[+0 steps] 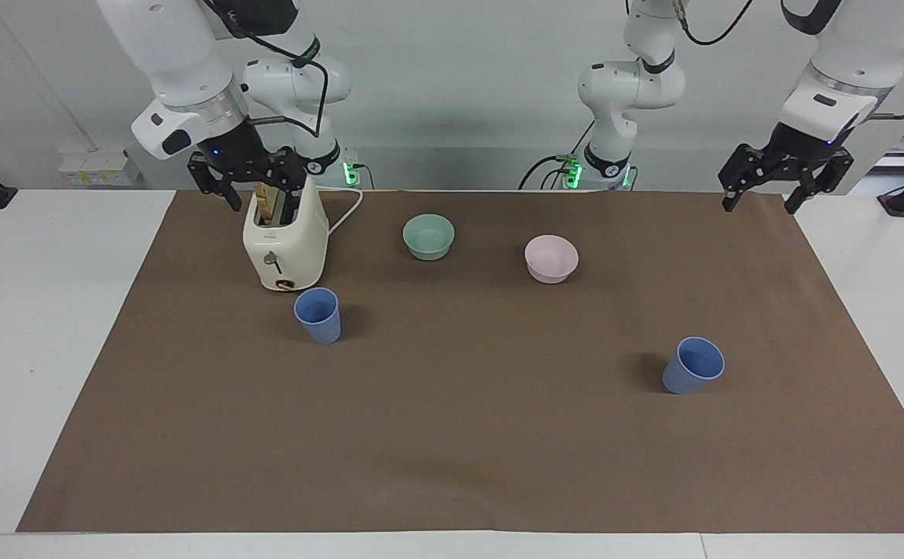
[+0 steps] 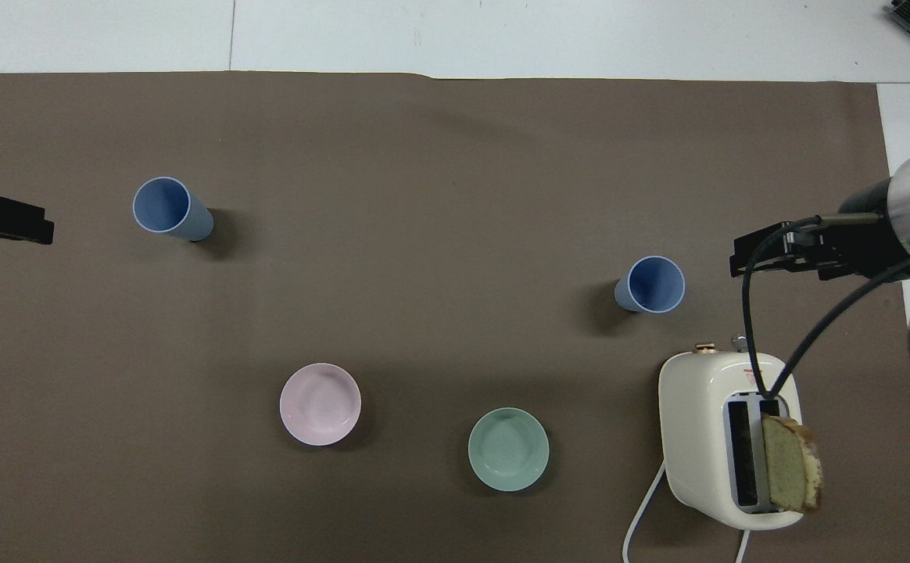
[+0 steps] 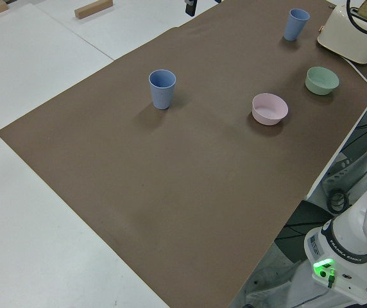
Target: Stack blue cups with both arms
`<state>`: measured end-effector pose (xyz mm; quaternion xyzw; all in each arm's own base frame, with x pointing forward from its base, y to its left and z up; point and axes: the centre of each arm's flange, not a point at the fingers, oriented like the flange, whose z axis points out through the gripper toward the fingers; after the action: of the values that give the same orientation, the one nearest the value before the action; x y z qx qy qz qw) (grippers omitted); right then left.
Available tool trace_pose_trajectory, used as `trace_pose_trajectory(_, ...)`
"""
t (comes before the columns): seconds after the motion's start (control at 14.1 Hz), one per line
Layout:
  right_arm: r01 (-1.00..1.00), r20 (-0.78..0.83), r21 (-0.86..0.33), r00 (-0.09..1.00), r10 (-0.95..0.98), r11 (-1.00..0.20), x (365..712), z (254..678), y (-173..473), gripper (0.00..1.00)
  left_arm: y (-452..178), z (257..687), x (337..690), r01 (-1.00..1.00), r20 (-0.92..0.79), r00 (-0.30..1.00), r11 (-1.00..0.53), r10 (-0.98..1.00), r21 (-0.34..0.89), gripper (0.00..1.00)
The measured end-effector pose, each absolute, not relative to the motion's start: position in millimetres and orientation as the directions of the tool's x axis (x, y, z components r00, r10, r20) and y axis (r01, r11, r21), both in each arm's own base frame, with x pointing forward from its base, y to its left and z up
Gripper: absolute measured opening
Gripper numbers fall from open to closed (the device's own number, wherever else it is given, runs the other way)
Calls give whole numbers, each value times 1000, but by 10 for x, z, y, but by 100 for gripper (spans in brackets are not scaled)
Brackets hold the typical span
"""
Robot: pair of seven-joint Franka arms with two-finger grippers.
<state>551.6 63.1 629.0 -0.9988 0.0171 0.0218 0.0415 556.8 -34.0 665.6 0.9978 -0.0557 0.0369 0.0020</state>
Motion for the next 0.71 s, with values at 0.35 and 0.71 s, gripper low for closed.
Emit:
trace_pose_trajectory(0.35,-36,-45,-82,998,-32,-996,5516,6290,631,100,-335,6664,5577,-110,82,991,-994,-110,0,100)
trace_pose_trajectory(0.71,-36,-45,-82,998,-32,-996,5516,6290,631,100,-330,6663,5582,-109,84,990,-994,-109,-1,100)
